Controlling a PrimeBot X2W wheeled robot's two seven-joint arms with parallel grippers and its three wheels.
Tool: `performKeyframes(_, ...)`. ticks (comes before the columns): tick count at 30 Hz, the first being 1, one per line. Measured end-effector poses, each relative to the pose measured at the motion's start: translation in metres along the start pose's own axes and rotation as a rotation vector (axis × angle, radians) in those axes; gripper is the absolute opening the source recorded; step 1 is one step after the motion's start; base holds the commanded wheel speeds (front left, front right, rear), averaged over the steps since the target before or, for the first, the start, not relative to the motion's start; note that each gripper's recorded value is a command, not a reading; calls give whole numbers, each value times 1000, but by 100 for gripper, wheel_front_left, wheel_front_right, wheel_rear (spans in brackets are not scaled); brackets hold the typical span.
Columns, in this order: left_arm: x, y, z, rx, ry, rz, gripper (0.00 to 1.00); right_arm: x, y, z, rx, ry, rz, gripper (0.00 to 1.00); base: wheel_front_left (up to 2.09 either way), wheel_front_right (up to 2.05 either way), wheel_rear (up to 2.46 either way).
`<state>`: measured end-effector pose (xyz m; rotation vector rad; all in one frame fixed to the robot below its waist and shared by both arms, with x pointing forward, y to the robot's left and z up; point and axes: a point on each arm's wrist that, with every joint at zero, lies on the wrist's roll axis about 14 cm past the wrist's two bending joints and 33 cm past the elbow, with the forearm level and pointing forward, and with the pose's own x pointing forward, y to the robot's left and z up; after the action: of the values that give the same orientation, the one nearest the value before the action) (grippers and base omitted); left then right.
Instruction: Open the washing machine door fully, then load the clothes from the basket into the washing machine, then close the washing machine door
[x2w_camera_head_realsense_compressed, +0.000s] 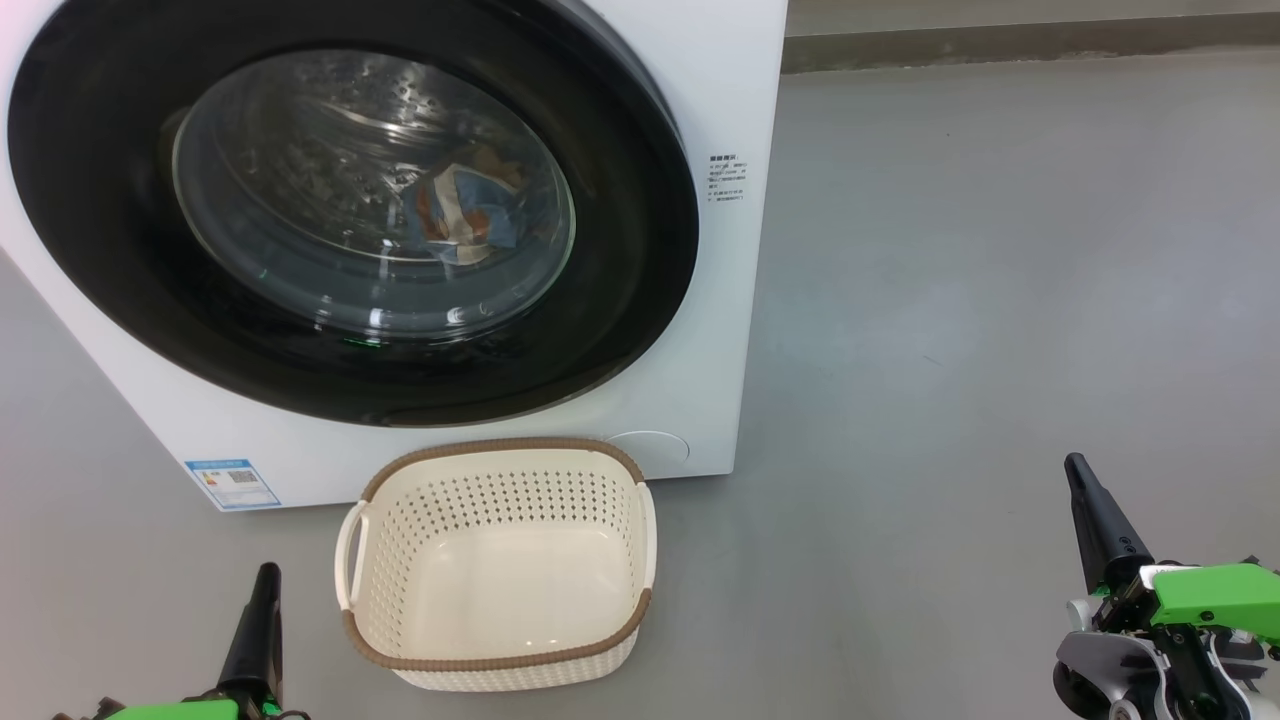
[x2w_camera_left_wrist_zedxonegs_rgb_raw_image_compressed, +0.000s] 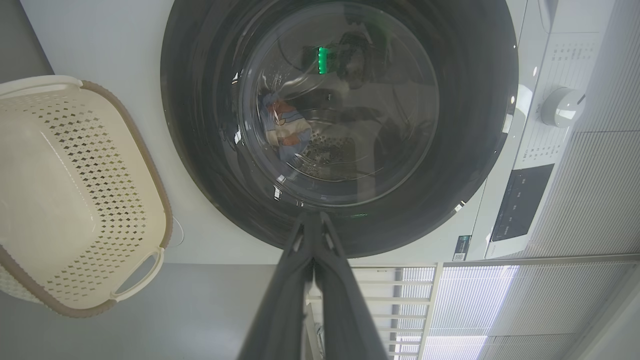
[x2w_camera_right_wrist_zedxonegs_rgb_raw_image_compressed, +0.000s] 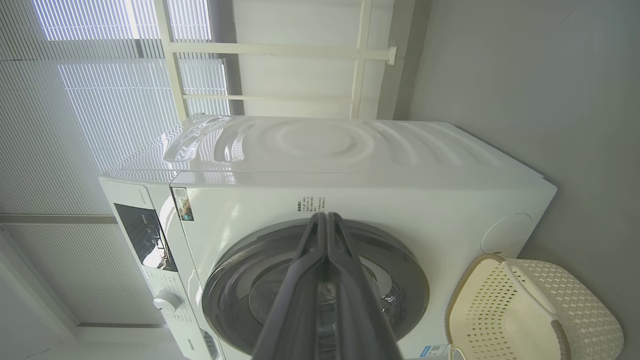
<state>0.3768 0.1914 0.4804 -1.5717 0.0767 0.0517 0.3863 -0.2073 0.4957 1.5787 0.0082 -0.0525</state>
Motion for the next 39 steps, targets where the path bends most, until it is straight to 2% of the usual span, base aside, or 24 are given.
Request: performKeyframes(39, 0, 0, 0, 0, 0, -1, 0, 0, 0, -1, 5, 1, 0, 0, 0, 0, 0)
